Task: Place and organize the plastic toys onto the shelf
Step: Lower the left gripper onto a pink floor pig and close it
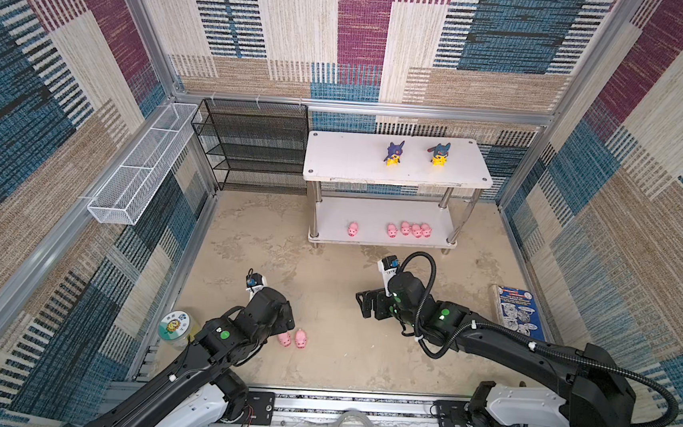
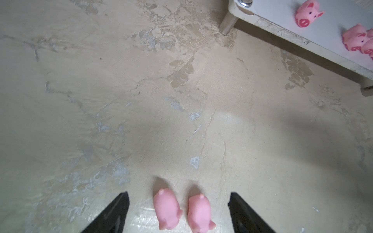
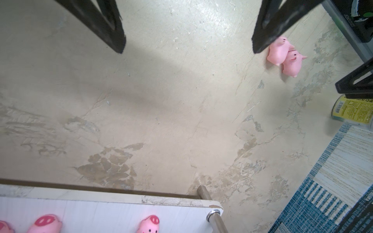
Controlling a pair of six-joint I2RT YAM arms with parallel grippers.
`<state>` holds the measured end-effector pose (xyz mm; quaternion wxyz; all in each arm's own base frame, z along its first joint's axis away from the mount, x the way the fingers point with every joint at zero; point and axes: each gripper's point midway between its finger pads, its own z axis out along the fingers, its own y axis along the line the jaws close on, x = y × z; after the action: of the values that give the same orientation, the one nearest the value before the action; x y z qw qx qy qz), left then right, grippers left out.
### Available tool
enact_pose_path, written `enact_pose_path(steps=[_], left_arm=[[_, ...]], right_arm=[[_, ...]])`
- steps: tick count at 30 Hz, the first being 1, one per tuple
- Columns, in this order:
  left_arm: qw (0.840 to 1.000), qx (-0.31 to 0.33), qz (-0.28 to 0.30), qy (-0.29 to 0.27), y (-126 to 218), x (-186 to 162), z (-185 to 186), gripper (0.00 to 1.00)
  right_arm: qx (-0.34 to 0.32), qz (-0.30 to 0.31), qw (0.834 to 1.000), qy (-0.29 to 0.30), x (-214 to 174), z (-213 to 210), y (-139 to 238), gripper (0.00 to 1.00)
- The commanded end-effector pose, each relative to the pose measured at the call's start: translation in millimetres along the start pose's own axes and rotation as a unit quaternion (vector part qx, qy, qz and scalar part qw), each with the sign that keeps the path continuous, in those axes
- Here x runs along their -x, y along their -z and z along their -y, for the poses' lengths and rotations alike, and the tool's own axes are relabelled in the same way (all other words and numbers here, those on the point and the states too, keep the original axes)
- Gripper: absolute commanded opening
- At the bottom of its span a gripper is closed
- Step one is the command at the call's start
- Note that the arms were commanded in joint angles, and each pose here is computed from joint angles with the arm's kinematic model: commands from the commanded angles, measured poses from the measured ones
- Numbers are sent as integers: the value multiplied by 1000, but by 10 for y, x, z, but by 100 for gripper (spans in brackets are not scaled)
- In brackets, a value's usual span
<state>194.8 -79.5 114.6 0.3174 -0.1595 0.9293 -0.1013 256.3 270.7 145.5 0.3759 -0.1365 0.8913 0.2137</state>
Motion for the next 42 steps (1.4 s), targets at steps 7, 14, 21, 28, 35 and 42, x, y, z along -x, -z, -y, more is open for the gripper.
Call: enact_pose_path(steps=[7,14,21,28,35,42], left_arm=[[992,56,-69,87,-24,-459,-381,74],[991,79,-76,71,-55,-445,-327,72],[991,71,-89,77,-158,-541,-263,70],[990,66,-105,64,-299,-586,-125,69],[989,77,-117,44,-402,-620,-71,65],[988,86,-127,30,-520,-668,-51,60]], right_arm=[[1,26,1000,6,51,32,70,100],[-2,31,1000,1,9,104,81,100],[-5,30,1000,-3,17,169,73,100],[-6,26,1000,-7,-3,240,68,100],[-9,30,999,-15,23,322,102,100],[-13,28,999,-16,21,375,108,100]])
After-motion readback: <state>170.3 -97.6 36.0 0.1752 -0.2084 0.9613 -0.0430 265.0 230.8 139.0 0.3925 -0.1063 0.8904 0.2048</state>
